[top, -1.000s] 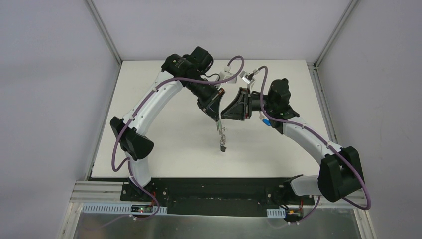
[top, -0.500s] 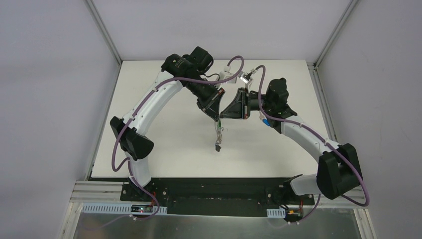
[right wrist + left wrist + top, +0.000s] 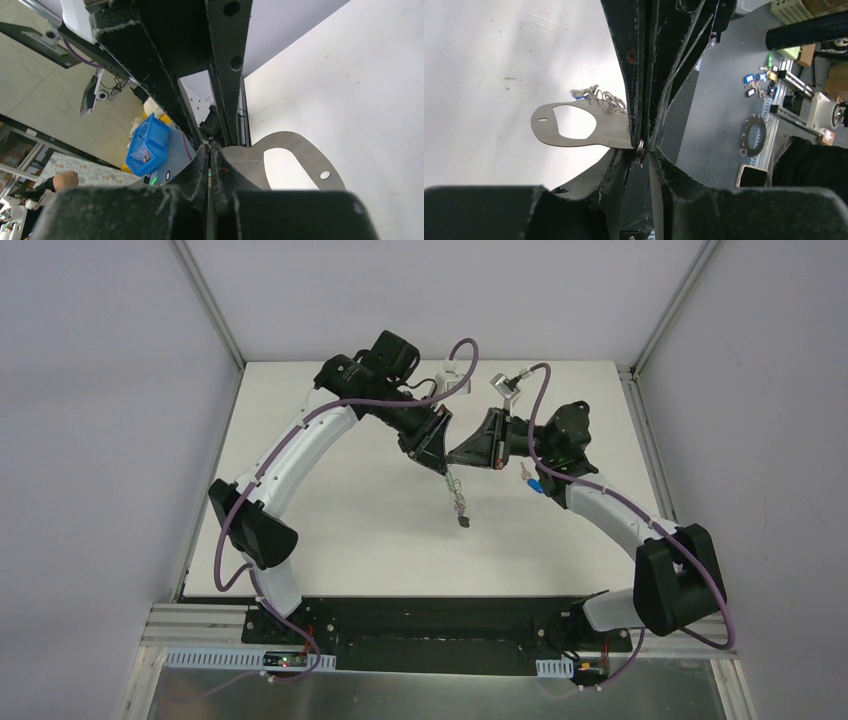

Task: Put the keys on the keyring
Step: Adjust the key on the keyring.

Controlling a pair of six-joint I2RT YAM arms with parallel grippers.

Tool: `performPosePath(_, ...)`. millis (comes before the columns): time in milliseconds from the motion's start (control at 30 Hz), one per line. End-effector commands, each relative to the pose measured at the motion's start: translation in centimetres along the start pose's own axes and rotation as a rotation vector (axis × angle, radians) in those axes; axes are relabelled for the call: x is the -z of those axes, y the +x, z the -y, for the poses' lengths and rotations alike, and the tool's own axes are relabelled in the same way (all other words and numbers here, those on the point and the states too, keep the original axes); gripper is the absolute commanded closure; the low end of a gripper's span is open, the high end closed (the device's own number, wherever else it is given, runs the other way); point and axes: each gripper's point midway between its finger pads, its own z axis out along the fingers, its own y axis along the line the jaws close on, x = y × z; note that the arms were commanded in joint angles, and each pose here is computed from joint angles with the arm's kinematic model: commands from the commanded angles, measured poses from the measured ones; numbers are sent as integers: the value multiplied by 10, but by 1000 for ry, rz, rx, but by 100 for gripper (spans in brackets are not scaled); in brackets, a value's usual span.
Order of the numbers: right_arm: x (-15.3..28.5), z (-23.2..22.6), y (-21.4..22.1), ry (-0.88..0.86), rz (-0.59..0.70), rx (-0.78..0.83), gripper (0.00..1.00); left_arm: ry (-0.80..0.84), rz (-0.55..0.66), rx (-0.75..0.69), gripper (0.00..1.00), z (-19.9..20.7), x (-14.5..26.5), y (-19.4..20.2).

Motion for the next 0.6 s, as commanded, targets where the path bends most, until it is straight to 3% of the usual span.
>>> performPosePath(0,-2,-13,-26,-23,103,62,100,34,100,-35,73,16,9,-21)
performPosePath(200,3,-10,-26,-15,103,66,100,26,128,-24,71,11,16,-25)
performPosePath(567,4,-8,-25,-22,90,64,100,59,167,-4,77,12,23,-27)
